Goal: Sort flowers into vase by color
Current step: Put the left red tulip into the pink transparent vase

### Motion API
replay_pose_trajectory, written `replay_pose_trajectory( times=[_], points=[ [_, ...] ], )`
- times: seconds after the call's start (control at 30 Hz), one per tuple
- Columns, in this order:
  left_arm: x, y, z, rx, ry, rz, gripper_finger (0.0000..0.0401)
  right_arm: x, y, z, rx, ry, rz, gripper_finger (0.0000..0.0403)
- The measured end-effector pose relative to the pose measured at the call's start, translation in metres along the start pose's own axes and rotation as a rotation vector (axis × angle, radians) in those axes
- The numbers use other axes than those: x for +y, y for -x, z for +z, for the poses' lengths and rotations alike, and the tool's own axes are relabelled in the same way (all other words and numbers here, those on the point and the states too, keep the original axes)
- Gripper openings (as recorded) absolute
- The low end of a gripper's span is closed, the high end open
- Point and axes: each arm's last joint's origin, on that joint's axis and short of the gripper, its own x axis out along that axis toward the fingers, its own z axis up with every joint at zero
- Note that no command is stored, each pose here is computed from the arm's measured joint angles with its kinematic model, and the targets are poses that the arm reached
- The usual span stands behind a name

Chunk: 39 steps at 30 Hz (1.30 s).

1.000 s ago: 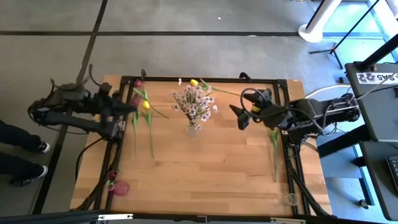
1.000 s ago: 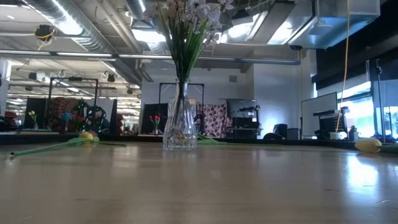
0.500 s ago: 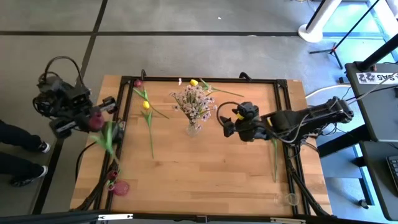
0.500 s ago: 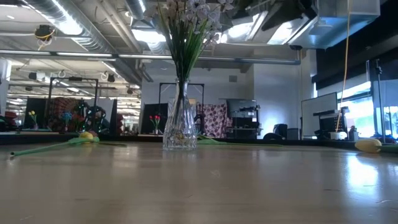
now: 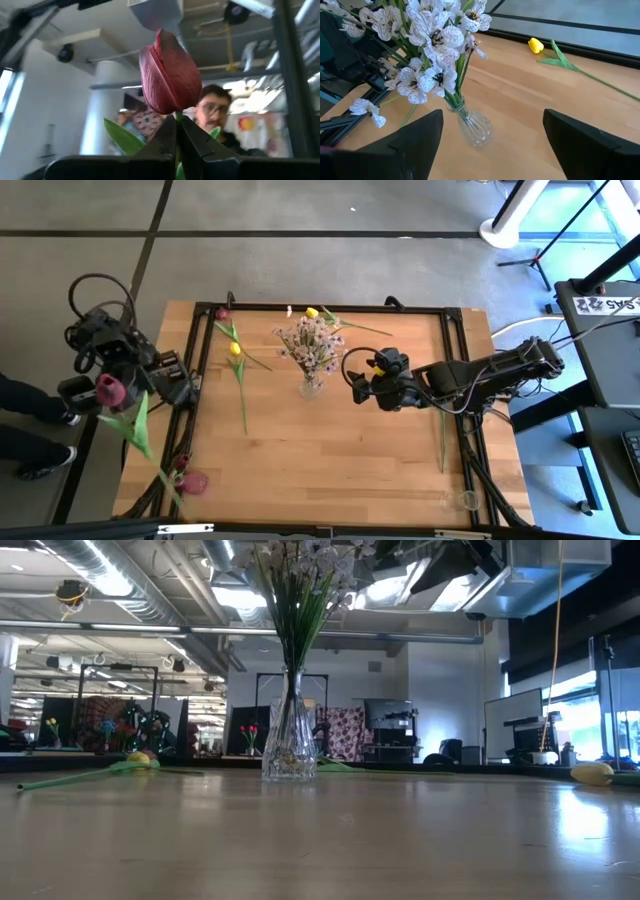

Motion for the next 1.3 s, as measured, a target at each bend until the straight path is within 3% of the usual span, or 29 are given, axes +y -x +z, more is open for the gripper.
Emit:
replay_pose_trajectory(
  times=[0.2,0.3,0.47,0.9,1.3],
  points=[
    [-0.012,-0.002,-0.006,0.080,0.208,-0.123,0.0000,0.000,0.000,-0.001,0.021,0.000,0.012,0.0344],
    [-0.017,0.008,-0.012,0.202,0.292,-0.066,0.0000,0.000,0.000,-0.001,0.027,0.000,0.016,0.0344],
    [-0.024,0.033,-0.027,0.420,0.326,0.113,0.0000,0.001,0.000,-0.001,0.027,-0.011,0.016,0.0344],
    [-0.026,0.054,-0.043,0.643,0.159,0.199,0.0000,0.002,0.000,-0.003,0.130,-0.149,0.062,0.0344],
    [-0.035,0.052,-0.048,0.683,0.137,0.129,0.0000,0.004,0.001,-0.006,0.222,-0.257,0.093,0.0344]
  ],
)
